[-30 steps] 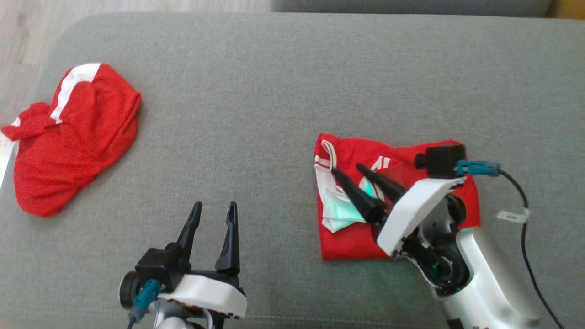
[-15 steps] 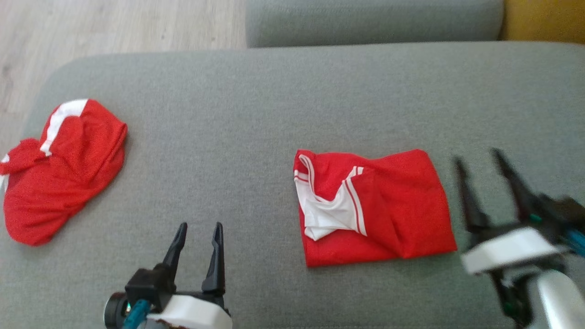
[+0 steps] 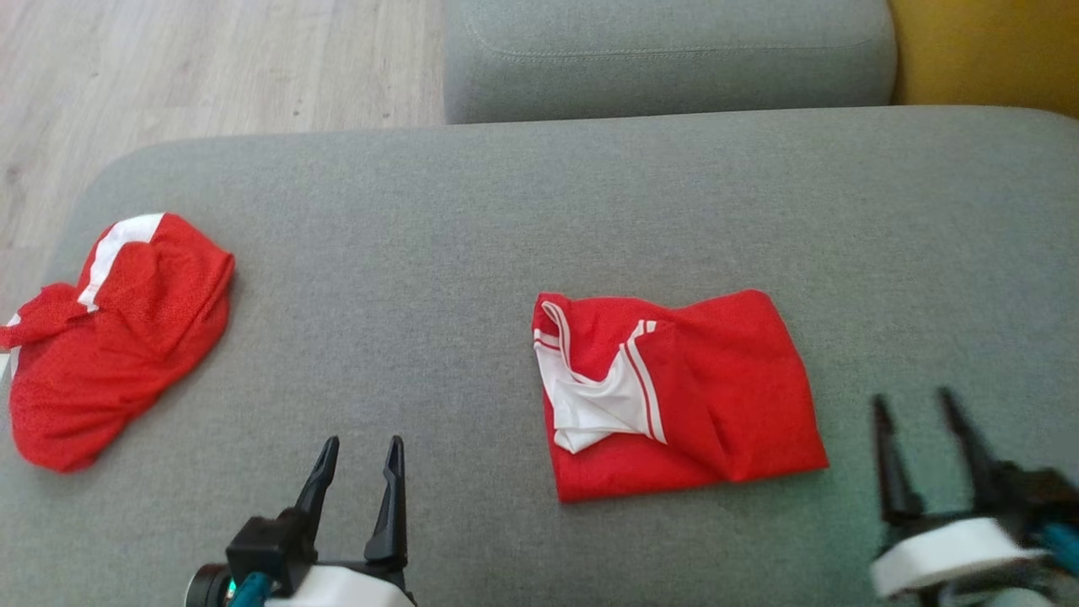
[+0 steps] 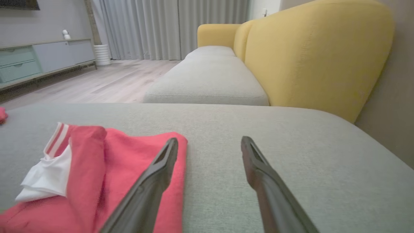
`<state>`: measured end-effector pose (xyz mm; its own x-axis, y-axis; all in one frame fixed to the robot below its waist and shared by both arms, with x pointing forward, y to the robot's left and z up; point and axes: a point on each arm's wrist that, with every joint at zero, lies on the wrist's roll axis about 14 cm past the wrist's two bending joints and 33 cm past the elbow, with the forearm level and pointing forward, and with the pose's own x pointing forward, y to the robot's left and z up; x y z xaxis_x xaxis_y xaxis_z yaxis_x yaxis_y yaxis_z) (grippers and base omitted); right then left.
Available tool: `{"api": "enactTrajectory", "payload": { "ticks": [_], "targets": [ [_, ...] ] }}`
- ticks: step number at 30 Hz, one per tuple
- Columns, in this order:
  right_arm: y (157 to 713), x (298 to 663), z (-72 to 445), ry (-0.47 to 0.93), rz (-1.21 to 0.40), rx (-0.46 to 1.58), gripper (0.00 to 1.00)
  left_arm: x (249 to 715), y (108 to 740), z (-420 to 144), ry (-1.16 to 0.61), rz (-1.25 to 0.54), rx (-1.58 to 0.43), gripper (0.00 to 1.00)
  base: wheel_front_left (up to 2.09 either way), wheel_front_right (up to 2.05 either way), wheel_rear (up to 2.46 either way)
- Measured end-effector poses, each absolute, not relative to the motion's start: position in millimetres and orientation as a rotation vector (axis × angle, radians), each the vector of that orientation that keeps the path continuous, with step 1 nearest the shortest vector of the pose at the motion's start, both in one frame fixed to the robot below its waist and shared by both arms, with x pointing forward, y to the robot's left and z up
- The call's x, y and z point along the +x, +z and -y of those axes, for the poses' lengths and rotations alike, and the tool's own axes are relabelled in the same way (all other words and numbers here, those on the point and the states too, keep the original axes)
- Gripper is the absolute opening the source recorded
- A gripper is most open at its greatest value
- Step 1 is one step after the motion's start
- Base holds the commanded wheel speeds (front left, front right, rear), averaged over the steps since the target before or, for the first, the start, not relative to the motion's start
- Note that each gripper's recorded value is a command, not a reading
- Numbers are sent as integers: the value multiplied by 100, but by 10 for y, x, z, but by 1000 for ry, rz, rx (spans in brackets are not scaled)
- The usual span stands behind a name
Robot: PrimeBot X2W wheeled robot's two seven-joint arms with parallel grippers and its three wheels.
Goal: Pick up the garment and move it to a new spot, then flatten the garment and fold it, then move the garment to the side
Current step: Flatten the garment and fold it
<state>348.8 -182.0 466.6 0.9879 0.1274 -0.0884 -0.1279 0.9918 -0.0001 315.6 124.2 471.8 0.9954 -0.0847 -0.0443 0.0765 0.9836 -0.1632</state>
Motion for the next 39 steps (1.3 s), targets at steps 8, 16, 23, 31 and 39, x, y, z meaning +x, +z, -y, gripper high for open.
{"api": "enactTrajectory", "payload": {
  "ticks": [8,16,23,31,39],
  "targets": [
    [4525,3828,1221,330,-180,-28,0,3158,4675,-1292,-59,-67,-166,100,0,0,0],
    [4084,3957,838,453,-346,-73,0,3202,4664,-1339,-36,-71,-163,100,0,0,0],
    [4023,3843,378,599,-362,-61,0,3194,4686,-1379,-21,-63,-161,100,0,0,0],
    [3989,3320,26,826,-410,-86,0,3194,4720,-1408,-14,-49,-156,100,0,0,0],
    [4319,3417,202,766,-305,-13,0,3158,4734,-1332,-41,-44,-157,100,0,0,0]
  ]
}}
